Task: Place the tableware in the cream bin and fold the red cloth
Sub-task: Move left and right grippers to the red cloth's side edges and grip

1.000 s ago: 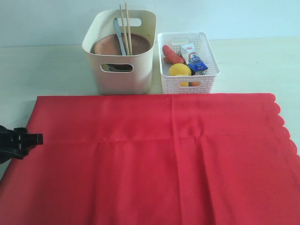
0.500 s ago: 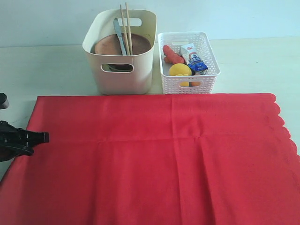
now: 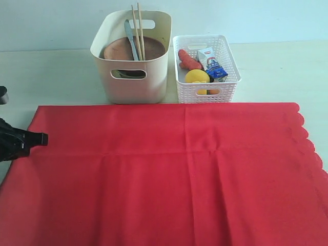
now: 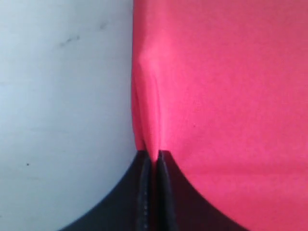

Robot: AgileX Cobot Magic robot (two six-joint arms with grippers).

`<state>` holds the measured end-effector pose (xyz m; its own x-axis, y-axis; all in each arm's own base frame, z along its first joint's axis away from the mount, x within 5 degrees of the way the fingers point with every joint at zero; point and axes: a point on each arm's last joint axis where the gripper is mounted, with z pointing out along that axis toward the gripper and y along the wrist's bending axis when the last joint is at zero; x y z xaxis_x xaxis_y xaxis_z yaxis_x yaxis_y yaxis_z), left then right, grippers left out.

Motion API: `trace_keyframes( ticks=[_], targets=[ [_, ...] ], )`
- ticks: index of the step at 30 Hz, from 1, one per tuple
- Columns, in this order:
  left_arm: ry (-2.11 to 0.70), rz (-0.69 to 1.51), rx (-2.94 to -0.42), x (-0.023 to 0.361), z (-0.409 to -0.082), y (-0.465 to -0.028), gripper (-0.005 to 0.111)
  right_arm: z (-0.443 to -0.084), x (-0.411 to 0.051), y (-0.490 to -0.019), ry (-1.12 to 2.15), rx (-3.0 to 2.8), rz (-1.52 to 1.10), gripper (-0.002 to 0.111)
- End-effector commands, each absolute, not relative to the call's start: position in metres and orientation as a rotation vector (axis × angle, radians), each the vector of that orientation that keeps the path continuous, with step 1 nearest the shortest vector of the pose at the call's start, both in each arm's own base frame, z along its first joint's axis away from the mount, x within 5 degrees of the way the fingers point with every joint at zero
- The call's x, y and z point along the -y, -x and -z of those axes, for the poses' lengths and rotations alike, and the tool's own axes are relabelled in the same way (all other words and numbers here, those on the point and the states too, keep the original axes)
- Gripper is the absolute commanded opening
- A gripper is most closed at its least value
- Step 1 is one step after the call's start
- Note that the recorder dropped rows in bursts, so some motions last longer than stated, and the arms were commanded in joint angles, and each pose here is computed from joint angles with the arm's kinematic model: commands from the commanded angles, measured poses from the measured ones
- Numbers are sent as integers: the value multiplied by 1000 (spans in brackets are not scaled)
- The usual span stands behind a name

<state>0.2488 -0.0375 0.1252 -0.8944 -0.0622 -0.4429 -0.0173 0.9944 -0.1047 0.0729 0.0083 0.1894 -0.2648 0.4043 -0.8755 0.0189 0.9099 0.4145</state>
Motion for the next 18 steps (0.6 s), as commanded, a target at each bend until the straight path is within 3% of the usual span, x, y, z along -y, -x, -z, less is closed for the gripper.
trace_keyframes(
  ticks=[1,8,12,18],
  targets=[
    [46,152,-2614,35,-154,-248,0,-185,-17,-82,-200,-1946,-396,0],
    [29,205,-2491,37,-210,-241,0,-183,-50,-100,316,-2039,-622,0],
    [-23,263,-2450,50,-230,-234,0,-169,-50,-124,277,-2230,-667,0],
    [-275,435,-2361,111,-258,-224,0,-137,-52,-153,237,-2424,-731,0]
  ],
)
